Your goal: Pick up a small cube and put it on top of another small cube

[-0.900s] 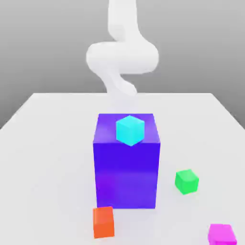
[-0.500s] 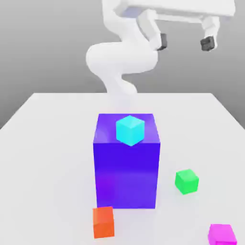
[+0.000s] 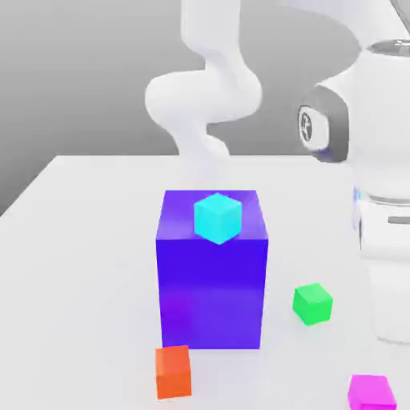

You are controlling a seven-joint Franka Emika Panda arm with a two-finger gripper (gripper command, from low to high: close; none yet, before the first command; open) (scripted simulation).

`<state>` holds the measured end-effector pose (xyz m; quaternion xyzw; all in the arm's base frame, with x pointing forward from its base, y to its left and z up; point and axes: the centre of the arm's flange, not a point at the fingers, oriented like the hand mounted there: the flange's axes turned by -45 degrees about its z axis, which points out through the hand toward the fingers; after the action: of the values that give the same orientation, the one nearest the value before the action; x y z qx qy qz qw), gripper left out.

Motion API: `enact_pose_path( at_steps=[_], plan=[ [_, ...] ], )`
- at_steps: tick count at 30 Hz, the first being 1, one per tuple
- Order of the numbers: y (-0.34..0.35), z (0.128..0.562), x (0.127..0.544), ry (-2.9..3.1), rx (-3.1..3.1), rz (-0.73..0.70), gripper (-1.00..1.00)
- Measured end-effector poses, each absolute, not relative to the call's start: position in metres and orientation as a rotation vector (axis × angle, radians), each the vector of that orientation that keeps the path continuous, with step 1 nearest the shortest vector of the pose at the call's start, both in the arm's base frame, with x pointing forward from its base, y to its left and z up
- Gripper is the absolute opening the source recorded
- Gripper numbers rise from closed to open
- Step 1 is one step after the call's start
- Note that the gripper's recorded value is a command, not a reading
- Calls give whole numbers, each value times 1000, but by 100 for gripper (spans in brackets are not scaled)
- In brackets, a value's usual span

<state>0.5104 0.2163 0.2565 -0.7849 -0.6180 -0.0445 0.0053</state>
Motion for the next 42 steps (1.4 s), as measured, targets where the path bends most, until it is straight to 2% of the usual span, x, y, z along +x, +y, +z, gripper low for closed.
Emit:
enact_pose_path(
  at_steps=[3, 7, 8, 14, 19, 27, 35, 37, 42],
  plan=[
    [231, 205, 499, -2097, -2337, -32, 0],
    [235, 143, 496, -2141, -2299, -2, 0],
    [235, 133, 495, -2142, -2298, -1, -100],
    [235, 128, 494, -2142, -2297, 3, -100],
    [235, 182, 494, -2145, -2294, 2, -100],
    [230, 223, 412, -2405, -1941, -17, -100],
    [210, 243, 320, -2717, -1530, -13, -100],
    [202, 242, 301, -2781, -1444, -2, -100],
    [199, 202, 296, -2807, -1410, 4, -100]
  ],
)
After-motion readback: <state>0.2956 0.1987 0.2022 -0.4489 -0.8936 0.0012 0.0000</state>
